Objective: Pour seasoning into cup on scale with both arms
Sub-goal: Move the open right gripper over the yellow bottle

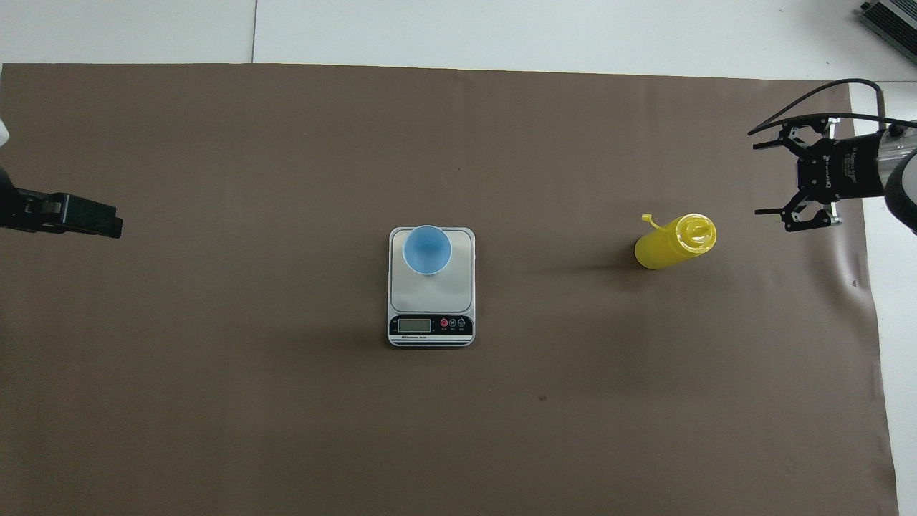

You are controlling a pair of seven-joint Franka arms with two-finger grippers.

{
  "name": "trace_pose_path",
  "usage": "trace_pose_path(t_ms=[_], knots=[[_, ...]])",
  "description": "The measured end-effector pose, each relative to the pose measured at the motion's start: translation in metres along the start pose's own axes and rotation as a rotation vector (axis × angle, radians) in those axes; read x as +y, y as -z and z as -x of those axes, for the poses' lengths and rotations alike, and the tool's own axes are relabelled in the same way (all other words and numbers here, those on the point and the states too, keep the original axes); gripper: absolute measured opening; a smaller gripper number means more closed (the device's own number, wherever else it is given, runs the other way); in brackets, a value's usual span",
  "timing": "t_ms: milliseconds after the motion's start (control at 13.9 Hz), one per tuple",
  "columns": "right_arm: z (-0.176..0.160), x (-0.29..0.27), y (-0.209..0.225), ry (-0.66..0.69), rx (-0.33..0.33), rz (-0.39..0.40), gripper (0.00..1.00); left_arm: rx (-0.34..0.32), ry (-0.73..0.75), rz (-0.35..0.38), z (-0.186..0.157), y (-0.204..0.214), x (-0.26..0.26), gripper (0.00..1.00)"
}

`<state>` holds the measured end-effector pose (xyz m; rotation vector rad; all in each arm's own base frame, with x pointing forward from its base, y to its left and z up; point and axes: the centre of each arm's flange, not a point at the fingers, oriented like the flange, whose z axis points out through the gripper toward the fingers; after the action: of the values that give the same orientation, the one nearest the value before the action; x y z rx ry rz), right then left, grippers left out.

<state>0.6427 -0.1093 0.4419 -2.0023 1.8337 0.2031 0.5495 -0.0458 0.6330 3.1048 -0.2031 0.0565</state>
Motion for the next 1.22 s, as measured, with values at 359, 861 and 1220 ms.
trace_pose_path(t_ms=[359,861,1220], knots=[[-0.003,0.013,-0.029,-0.072,-0.144,-0.036,1.00,-0.007,0.001,0.001,0.000,-0.002,0.000,1.00],[-0.030,0.044,-0.057,-0.216,-0.263,-0.040,1.00,-0.012,0.002,0.001,0.001,-0.004,-0.001,1.00],[-0.031,0.056,-0.081,-0.273,-0.315,-0.029,1.00,-0.012,0.002,0.001,0.001,-0.004,-0.001,1.00]])
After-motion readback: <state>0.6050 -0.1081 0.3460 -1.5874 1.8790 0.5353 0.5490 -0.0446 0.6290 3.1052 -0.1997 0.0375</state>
